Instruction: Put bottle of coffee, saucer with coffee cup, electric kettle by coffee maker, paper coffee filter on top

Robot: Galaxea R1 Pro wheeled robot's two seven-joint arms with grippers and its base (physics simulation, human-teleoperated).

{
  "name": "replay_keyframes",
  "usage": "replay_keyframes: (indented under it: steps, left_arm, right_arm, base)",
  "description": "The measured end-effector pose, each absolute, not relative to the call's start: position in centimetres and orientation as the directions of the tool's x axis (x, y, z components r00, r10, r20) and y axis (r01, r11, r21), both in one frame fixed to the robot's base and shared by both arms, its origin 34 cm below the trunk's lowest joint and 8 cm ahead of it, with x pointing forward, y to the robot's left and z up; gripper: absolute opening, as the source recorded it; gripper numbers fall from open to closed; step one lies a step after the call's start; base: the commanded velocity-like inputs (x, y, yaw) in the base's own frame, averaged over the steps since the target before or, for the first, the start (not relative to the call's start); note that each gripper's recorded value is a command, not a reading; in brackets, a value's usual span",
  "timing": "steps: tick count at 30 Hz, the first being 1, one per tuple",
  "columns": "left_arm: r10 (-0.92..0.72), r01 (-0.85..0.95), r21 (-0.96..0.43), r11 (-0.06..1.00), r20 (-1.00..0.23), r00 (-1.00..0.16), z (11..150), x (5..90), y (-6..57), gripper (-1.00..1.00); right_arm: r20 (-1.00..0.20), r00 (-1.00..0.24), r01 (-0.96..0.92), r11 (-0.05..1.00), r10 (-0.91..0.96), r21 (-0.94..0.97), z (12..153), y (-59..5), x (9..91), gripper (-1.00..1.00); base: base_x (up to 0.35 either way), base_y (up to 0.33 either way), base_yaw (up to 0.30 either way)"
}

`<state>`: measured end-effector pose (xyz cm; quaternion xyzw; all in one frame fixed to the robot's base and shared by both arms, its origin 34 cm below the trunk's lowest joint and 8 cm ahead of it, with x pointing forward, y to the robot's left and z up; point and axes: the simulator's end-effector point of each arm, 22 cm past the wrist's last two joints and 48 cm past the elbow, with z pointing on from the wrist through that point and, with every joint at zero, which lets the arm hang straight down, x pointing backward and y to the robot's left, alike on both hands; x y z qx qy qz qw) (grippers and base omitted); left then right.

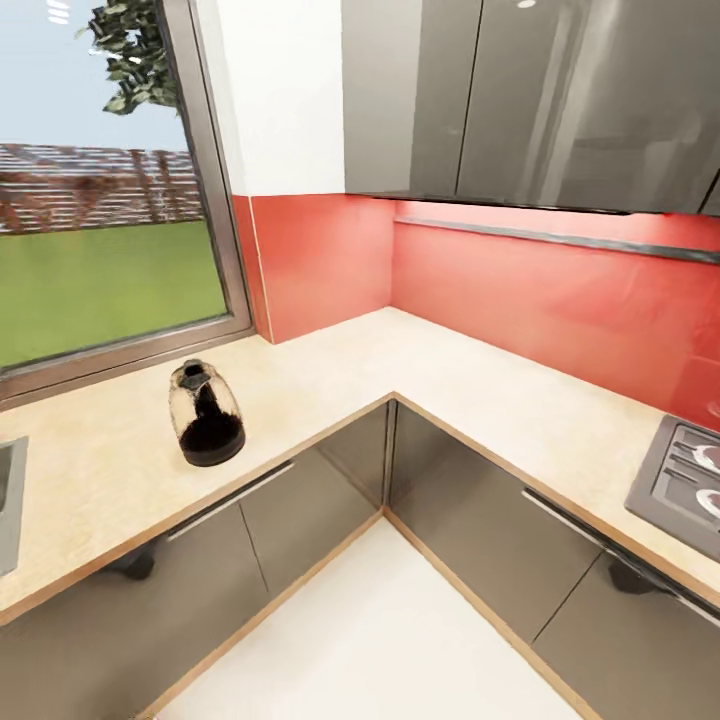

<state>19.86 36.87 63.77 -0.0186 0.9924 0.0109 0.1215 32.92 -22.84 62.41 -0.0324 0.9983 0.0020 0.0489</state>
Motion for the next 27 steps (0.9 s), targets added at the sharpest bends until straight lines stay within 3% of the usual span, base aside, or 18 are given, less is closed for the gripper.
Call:
replay_keyframes:
  steps: [15,23,27]
  left_arm:
    - [-0.04,-0.046,0.02,0.999,-0.242,-0.969,63.8,19.9,37.1,1.0]
    - [-0.051,-0.059,0.034,0.998,-0.207,-0.977,63.6,18.2,37.9,1.0]
    - [-0.061,-0.076,0.113,0.991,-0.132,-0.989,63.3,14.5,39.0,1.0]
  right_arm:
    - [-0.098,-0.993,-0.065,0.998,-0.065,0.002,62.4,-22.8,32.9,1.0]
    - [-0.098,-0.993,-0.067,0.998,-0.067,0.002,62.4,-22.8,32.9,1.0]
    - [-0.098,-0.993,-0.068,0.998,-0.067,0.002,62.4,-22.8,32.9,1.0]
  base:
    - [0.0,-0.267,0.24]
    - [0.0,-0.044,0.24]
    - [0.0,-0.002,0.24]
